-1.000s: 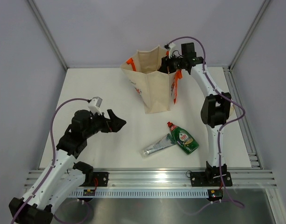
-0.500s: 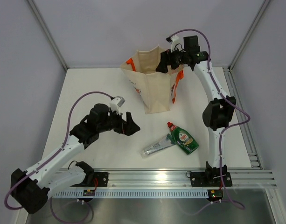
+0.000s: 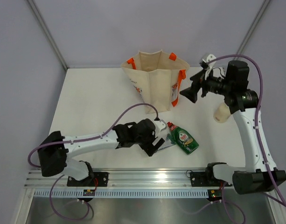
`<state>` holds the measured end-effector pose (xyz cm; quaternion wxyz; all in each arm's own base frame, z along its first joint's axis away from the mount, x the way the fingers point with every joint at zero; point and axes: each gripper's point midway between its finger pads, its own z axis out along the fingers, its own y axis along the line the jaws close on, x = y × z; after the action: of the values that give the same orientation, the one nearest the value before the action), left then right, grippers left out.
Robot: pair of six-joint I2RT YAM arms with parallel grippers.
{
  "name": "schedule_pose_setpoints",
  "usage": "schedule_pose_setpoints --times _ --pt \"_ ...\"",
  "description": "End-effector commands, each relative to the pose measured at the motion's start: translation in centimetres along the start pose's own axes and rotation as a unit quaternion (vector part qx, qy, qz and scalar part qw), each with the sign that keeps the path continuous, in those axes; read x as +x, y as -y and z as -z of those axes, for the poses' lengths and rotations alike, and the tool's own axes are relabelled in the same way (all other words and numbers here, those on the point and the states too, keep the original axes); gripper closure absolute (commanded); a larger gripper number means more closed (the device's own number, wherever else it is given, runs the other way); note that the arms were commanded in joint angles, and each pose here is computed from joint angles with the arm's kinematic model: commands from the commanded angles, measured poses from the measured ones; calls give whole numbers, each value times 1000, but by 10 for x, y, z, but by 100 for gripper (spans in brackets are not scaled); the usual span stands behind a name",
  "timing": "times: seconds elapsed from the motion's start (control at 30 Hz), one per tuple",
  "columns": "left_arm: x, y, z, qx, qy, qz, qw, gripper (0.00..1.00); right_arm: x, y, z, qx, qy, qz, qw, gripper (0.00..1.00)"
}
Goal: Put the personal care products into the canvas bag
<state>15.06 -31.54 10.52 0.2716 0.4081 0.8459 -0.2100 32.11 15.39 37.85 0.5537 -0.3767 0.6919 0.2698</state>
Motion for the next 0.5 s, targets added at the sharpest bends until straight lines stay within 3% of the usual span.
schedule_pose_setpoints --times 0.0,0.1,0.23,0.37,0.47 --pt "-6 -9 -11 -75 -3 -47 996 10 92 -23 1 -52 -66 -71 994 1" --pt "12 -13 -41 -108 -39 -63 991 14 112 -41 17 -49 -61 -82 994 0" --pt "15 -18 -63 -144 -45 -70 986 18 121 -50 23 -46 -47 -87 994 0" --pt "22 -24 -79 -168 -63 -76 981 27 119 -40 31 -29 -28 -92 995 0" --pt "25 -26 -83 -176 -68 -73 979 39 122 -37 32 -29 -22 -103 994 1"
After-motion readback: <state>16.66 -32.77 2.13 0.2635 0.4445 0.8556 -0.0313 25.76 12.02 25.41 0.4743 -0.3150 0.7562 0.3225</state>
